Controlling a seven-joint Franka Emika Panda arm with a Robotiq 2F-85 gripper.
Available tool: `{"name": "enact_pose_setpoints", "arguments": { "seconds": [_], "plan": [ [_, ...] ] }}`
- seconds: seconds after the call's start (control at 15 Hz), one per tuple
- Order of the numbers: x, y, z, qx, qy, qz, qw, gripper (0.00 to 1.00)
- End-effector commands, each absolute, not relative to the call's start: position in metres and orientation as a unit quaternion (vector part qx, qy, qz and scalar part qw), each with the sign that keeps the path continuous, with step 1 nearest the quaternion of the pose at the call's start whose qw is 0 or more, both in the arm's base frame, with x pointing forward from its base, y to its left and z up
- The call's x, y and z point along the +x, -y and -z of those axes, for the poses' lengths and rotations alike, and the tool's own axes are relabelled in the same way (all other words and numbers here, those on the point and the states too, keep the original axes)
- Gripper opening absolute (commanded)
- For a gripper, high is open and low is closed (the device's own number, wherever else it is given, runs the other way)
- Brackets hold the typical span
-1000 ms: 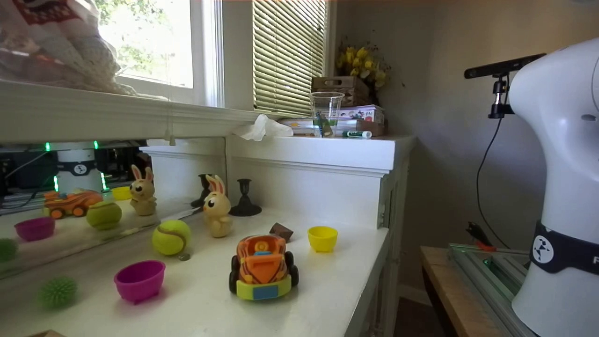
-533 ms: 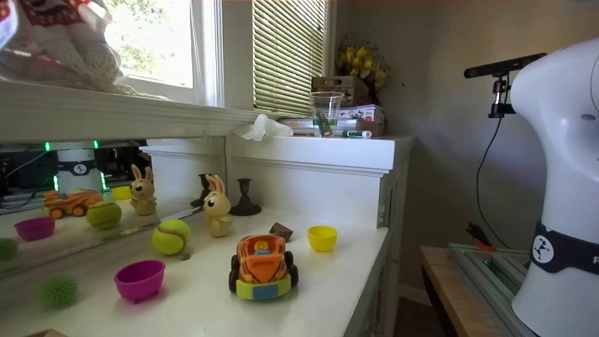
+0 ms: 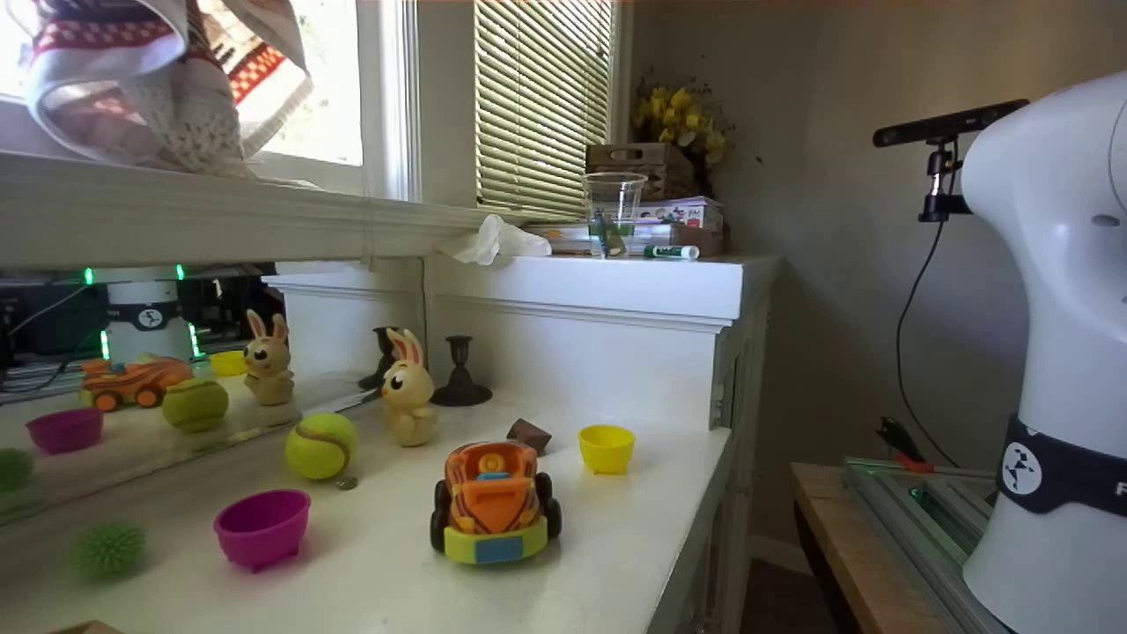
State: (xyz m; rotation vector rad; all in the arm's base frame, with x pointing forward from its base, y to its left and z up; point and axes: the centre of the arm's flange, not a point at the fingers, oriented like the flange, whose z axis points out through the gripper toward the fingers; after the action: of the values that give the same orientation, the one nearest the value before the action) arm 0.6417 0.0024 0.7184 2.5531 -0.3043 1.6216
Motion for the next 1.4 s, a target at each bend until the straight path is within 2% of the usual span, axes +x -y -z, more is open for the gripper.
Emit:
{"name": "enact_pose_setpoints", "arguments": {
  "seconds": [0.0,0.33,0.93,1.33],
  "plan": [
    [0.613,0.056,-0.721,0.826,0.145,-0.538,0.086,0.02],
    [0.594,0.096,-0.719,0.827,0.174,-0.527,0.086,0.02],
    [0.561,0.011,-0.689,0.877,0.134,-0.462,-0.009,0.02],
    [0.509,-0.009,-0.725,0.896,0.136,-0.421,-0.039,0.02]
  ]
}}
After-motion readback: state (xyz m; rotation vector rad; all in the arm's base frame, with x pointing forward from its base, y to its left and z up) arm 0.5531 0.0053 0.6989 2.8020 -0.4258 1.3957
